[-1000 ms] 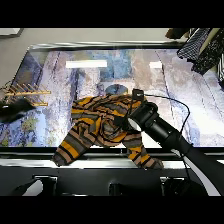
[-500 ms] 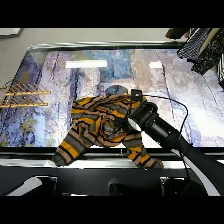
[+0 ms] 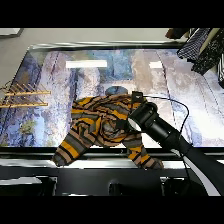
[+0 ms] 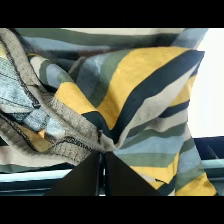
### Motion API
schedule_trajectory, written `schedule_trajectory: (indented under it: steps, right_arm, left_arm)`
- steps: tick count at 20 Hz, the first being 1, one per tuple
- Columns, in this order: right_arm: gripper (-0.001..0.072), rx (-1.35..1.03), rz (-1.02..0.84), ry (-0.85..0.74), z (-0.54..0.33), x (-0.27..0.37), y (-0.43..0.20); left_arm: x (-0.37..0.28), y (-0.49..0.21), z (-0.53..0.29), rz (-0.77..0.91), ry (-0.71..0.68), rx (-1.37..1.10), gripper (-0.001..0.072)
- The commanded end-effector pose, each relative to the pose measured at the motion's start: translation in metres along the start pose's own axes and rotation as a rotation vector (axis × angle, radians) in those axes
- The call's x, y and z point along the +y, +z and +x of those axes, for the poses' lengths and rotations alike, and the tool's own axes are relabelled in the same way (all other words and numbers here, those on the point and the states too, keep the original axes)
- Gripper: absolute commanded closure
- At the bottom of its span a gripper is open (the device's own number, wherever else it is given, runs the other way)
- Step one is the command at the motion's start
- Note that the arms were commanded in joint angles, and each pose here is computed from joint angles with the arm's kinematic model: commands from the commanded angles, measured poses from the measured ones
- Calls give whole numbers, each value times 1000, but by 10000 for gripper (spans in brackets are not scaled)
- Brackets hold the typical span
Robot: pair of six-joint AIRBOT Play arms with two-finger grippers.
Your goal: Fold the clothes and pants, and hang the long-sleeved shirts on hangers.
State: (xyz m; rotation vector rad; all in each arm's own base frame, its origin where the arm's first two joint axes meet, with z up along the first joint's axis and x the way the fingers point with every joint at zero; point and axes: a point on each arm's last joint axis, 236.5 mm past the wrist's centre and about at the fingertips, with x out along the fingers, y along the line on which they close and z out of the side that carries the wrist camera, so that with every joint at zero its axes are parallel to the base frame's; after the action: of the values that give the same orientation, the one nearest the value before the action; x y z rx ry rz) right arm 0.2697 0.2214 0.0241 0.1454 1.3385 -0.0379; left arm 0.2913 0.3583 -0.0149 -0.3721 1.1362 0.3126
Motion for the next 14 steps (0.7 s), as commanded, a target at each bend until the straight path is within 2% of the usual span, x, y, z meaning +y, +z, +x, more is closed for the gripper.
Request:
schedule_trajectory:
  steps: [1, 9, 13, 14]
  right_arm:
    - [690, 26, 1, -18, 0, -4, -6]
    - [690, 24, 8, -18, 0, -4, -6]
    - [690, 25, 9, -18, 0, -4, -6]
    - [690, 25, 9, -18, 0, -4, -6]
  left_arm:
    - [11, 2, 29, 104, 16, 17, 106]
    - [11, -15, 69, 88, -24, 82, 112]
    - [9, -29, 85, 142, -9, 161, 124]
    - [8, -31, 86, 155, -6, 177, 237]
